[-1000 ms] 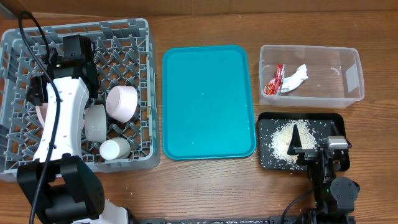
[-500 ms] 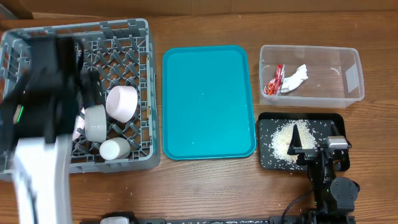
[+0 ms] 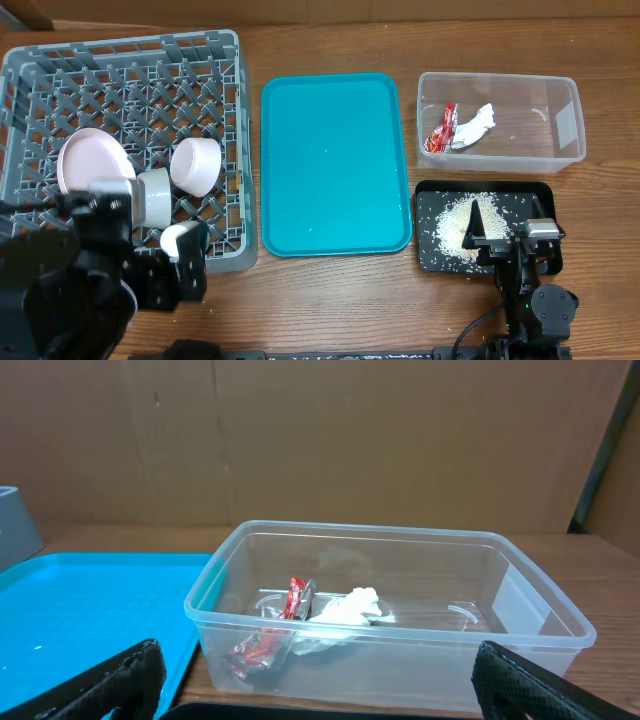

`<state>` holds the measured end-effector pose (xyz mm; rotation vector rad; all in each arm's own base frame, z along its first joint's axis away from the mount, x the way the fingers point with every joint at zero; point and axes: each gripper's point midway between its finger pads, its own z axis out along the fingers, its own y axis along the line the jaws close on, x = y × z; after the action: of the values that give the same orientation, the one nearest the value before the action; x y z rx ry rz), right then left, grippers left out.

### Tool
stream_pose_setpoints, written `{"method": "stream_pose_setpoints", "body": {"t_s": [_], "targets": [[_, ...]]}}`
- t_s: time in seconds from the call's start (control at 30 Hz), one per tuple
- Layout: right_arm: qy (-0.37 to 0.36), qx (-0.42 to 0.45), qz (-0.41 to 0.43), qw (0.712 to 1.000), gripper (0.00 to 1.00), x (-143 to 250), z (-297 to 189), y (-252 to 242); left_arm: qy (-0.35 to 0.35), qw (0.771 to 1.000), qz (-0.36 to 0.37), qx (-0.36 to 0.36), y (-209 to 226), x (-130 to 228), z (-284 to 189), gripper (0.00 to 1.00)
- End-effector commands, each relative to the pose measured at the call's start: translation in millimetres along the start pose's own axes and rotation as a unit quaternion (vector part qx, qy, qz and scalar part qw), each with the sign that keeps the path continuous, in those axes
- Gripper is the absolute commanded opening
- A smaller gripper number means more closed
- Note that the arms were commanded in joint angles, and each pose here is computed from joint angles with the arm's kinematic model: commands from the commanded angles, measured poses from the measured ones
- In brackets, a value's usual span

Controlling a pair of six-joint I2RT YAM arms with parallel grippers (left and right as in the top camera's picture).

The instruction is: Sort waste into correct bins and load items into the dishwasher

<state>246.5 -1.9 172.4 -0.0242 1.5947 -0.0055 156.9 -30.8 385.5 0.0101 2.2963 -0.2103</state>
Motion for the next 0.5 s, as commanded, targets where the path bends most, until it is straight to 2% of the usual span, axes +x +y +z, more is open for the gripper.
{"method": "stream_pose_setpoints", "body": {"t_s": [0.0, 0.13, 0.27, 0.33, 0.47], "targets": [[-0.002, 0.007, -0.002, 1.0, 1.0, 2, 0, -3, 0.002, 1.0, -0.003, 0.029, -10, 4, -4, 1.0], [-0.002, 0.007, -0.002, 1.0, 1.0, 2, 0, -3, -0.044, 0.997, 0.041, 0.046, -18, -18, 1, 1.0], [-0.002, 0.007, -0.002, 1.0, 1.0, 2, 0, -3, -0.165, 0.972, 0.136, 0.094, -41, -53, 6, 1.0], [-0.002, 0.007, -0.002, 1.0, 1.0, 2, 0, -3, -0.213, 0.955, 0.168, 0.119, -51, -56, 12, 1.0], [-0.002, 0.007, -0.002, 1.0, 1.0, 2, 0, -3, -0.266, 0.935, 0.182, 0.147, -57, -39, 31, 1.0]]}}
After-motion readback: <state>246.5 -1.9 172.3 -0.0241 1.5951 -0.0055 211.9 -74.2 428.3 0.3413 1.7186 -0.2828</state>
